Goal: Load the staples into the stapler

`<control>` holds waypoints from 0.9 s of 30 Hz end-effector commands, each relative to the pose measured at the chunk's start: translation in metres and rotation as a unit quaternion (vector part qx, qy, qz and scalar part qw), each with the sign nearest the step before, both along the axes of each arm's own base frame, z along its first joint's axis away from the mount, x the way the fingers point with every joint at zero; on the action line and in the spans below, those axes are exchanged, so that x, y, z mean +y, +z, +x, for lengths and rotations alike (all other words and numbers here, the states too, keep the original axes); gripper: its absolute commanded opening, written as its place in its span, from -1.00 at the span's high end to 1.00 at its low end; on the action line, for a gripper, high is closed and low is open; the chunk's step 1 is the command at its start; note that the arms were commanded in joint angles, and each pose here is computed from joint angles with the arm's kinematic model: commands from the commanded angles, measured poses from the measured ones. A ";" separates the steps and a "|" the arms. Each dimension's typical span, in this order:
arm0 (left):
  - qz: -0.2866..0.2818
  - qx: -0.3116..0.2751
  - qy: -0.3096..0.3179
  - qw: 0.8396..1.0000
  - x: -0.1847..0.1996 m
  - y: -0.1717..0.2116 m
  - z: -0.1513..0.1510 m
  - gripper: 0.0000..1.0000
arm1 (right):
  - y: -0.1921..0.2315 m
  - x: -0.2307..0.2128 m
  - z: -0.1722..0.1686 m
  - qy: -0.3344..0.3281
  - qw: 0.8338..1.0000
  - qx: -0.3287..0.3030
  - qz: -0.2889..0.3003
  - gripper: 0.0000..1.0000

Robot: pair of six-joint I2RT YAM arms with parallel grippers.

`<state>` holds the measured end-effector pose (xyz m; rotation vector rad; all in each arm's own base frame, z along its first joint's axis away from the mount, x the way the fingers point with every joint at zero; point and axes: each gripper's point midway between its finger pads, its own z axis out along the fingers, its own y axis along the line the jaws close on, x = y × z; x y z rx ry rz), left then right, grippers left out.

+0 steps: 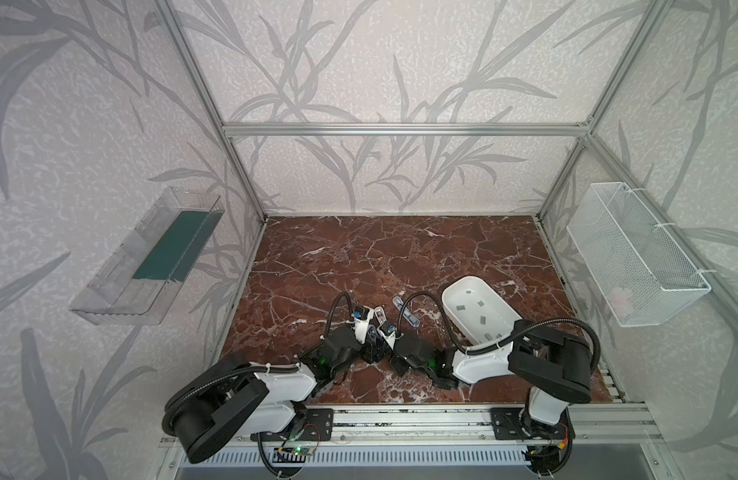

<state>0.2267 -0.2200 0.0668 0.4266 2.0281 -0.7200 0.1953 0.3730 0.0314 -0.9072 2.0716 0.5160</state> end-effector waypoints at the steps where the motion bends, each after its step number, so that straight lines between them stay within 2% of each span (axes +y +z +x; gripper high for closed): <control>1: -0.009 0.000 -0.022 1.000 -0.009 0.010 -0.003 -0.63 | 0.010 -0.005 0.002 -0.011 1.000 -0.006 0.014 0.39; 6: -0.039 0.009 -0.045 0.998 -0.019 0.012 -0.008 -0.63 | 0.022 -0.010 0.002 -0.017 0.999 -0.005 0.037 0.39; 10: -0.036 0.018 -0.049 0.998 -0.023 0.006 -0.007 -0.63 | 0.025 -0.018 -0.002 -0.017 0.999 -0.003 0.052 0.36; 20: -0.033 0.013 -0.048 0.998 -0.025 0.008 -0.004 -0.63 | 0.014 -0.052 -0.019 -0.011 0.999 0.009 0.039 0.38; 27: -0.033 0.011 -0.057 0.998 -0.030 0.014 -0.002 -0.63 | 0.001 -0.038 -0.030 0.023 0.998 0.039 0.045 0.51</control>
